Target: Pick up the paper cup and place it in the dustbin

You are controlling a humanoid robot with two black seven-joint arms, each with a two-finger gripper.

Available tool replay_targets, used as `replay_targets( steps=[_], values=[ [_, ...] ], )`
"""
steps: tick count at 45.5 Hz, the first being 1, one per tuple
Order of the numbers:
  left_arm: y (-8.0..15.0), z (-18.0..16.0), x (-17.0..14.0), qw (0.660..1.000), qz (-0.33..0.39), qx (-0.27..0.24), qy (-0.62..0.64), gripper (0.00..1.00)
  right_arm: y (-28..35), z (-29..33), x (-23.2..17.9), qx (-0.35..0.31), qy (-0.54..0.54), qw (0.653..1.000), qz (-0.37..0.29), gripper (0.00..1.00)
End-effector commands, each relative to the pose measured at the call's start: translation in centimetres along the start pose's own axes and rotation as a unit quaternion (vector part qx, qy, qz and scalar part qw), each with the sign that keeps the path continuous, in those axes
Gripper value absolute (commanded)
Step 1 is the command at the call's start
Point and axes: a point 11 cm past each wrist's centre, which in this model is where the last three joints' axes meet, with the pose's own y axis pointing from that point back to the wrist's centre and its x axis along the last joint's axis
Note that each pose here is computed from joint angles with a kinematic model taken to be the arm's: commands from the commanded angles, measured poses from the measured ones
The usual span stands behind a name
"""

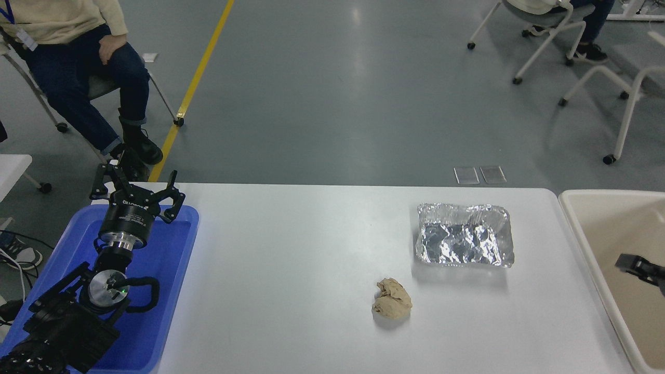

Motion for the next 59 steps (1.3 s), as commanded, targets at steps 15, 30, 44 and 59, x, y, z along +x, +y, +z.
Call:
replay_targets(
  steps=[15, 30, 44, 59],
  values=[
    [0.0, 0.0, 0.0, 1.000, 0.001, 0.000, -0.001, 1.00, 12.7, -11.2, 5.1, -0.001, 0.193, 0.958, -0.211, 1.00],
    [0.0, 0.0, 0.0, 1.000, 0.001, 0.000, -0.001, 1.00, 20.0, -19.0, 9.7, 0.028, 0.273, 0.956, -0.108, 1.00],
    [0.0, 0.0, 0.1, 1.000, 0.003, 0.000, -0.001, 1.00, 23.9, -22.2, 10.8, 0.032, 0.307, 0.949, -0.063, 1.00],
    [0.0, 0.0, 0.1, 1.000, 0.003, 0.000, -0.002, 1.00, 24.1, -22.3, 10.9, 0.031, 0.307, 0.949, -0.061, 1.00]
  ],
)
